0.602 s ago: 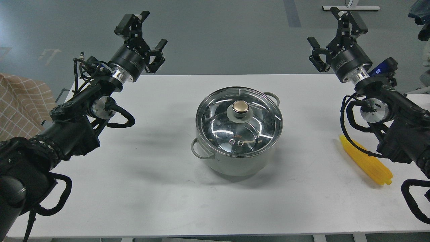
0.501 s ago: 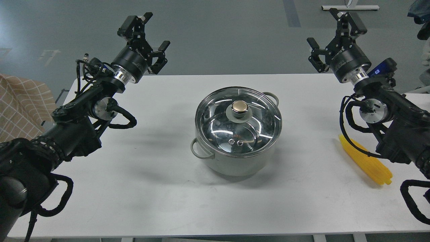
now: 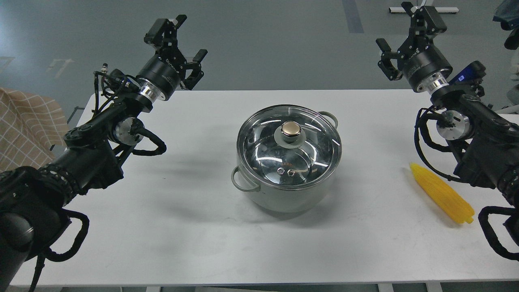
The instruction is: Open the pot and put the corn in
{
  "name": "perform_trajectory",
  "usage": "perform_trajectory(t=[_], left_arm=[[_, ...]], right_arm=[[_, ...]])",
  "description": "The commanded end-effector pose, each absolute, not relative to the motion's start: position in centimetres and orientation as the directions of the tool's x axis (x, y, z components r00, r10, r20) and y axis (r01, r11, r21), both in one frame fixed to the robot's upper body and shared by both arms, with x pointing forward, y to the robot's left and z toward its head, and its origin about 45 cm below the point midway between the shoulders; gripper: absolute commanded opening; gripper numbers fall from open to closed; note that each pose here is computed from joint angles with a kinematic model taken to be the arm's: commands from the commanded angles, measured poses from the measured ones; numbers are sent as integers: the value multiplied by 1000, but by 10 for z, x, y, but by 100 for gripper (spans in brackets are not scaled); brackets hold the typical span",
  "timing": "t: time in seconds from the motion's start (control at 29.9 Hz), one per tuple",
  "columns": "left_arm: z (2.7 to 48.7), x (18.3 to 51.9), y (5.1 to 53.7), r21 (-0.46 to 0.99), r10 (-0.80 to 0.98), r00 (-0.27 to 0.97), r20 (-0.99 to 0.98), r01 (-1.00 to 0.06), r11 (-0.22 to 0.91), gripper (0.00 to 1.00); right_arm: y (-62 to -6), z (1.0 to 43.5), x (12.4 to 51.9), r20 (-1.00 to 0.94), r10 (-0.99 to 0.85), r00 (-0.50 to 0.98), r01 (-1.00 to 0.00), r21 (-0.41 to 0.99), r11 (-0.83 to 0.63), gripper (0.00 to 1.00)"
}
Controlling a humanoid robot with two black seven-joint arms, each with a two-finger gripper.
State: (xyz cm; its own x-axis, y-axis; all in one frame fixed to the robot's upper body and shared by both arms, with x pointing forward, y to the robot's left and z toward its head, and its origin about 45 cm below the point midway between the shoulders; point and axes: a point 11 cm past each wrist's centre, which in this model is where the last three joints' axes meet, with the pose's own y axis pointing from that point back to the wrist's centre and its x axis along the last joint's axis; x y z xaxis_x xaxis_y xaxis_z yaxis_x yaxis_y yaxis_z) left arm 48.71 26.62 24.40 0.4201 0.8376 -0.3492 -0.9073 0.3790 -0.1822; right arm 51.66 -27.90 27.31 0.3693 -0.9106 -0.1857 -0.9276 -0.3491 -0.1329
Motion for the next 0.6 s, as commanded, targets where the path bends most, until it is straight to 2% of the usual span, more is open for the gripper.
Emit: perform_trajectory(t=[0.0, 0.17, 0.33, 0.57], left_arm=[[240, 485, 269, -182, 835, 405, -374, -914, 362, 98], [233, 481, 272, -187, 817, 381, -432, -924, 332, 98], [232, 480, 273, -184, 812, 379, -444, -925, 331, 98], [224, 478, 242, -183, 779, 404, -480, -914, 361, 98]], right_arm=[[-272, 270, 519, -147, -915, 375, -926, -108, -362, 98], [-265, 255, 521, -132, -941, 310, -950, -68, -304, 98], [-306, 248, 516, -84, -978, 191, -981, -33, -189, 98], [-307, 247, 515, -81, -979, 187, -982, -30, -185, 98]])
